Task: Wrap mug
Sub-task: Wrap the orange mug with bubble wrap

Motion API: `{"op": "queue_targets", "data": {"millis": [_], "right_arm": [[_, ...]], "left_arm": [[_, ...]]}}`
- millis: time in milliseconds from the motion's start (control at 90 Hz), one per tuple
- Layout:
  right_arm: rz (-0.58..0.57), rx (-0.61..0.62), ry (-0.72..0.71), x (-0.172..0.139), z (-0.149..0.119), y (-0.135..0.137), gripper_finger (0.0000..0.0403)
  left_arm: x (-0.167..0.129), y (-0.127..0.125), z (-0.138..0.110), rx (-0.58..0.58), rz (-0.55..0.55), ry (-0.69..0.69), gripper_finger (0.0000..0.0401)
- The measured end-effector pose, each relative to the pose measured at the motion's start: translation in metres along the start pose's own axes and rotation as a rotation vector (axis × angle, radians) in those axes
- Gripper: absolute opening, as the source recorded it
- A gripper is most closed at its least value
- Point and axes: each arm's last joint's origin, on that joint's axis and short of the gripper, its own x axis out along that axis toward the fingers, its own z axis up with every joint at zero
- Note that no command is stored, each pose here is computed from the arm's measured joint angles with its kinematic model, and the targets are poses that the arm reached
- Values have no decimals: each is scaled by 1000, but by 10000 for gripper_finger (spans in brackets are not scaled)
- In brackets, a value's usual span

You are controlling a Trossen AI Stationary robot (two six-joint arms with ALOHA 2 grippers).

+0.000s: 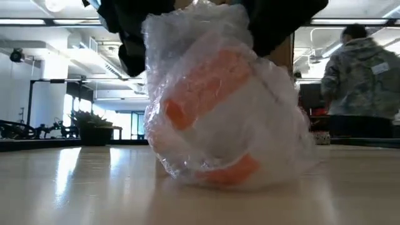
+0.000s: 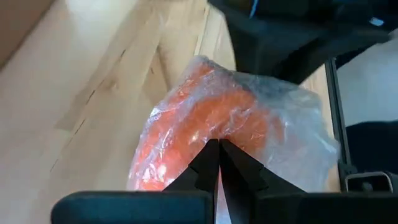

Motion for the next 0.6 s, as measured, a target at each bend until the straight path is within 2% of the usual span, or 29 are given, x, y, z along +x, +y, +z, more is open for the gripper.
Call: {"op": "queue_targets", "data": {"millis": [600], "right_arm": [[-6, 47, 9, -3, 1, -10, 2]], "left_arm": [[6, 1, -5, -9, 24, -8, 0]]}}
